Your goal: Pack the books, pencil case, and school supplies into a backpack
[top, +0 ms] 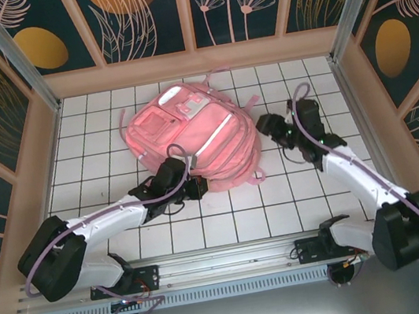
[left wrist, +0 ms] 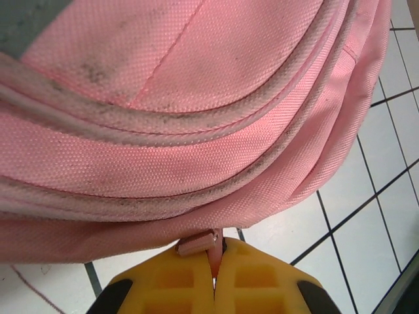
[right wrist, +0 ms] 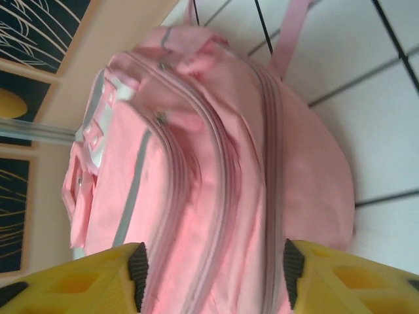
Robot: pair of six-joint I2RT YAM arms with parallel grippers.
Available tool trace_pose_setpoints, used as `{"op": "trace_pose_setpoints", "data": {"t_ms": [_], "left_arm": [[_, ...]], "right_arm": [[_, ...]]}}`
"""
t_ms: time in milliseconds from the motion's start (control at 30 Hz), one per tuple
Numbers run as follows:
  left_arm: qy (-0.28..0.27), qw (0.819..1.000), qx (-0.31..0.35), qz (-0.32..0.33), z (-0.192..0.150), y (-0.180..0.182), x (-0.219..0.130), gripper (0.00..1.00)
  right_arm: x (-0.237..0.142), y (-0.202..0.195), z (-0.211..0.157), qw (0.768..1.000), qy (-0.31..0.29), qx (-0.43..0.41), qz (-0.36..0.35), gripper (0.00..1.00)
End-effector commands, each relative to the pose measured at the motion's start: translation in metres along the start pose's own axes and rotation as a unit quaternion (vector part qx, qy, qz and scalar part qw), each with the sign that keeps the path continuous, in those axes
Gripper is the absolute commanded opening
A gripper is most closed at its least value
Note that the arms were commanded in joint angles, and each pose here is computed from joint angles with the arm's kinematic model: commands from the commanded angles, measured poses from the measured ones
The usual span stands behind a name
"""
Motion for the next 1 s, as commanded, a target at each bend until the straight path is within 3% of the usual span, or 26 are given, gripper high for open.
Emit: {"op": "trace_pose_setpoints", "data": {"t_ms": [0, 167, 333, 767, 967], "left_arm": [[-0.046, 0.999, -0.002, -0.004, 0.015, -0.002, -0.006, 0.00], [-0.045, 0.999, -0.005, -0.007, 0.013, -0.001, -0.005, 0.00], [-0.045, 0.999, -0.007, -0.009, 0.013, -0.001, -0.002, 0.00], [-0.047, 0.999, -0.015, -0.013, 0.009, 0.002, -0.003, 0.00], [-0.048, 0.999, -0.014, -0.012, 0.007, 0.002, -0.005, 0.00]], "right_arm": [[-0.010, 0.011, -0.017, 0.997, 0.019, 0.021, 0.074, 0.52], [-0.004, -0.002, -0.065, 0.990, 0.101, 0.062, 0.070, 0.52], [0.004, -0.001, -0.095, 0.983, 0.124, 0.103, 0.083, 0.53], [0.037, -0.003, -0.110, 0.975, 0.149, 0.150, 0.065, 0.52], [0.049, -0.003, -0.109, 0.976, 0.144, 0.153, 0.058, 0.43]]}}
Point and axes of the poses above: each hand's point on the last joint's axis, 136 mm out from that joint toward the fingers, its own x axis out along the fingers, its own y axis along the line the jaws close on, z = x × y, the point moved 3 cm from there along -x, back along the fingers, and after that the axes turned 4 degrees about x, right-handed, at the moved point
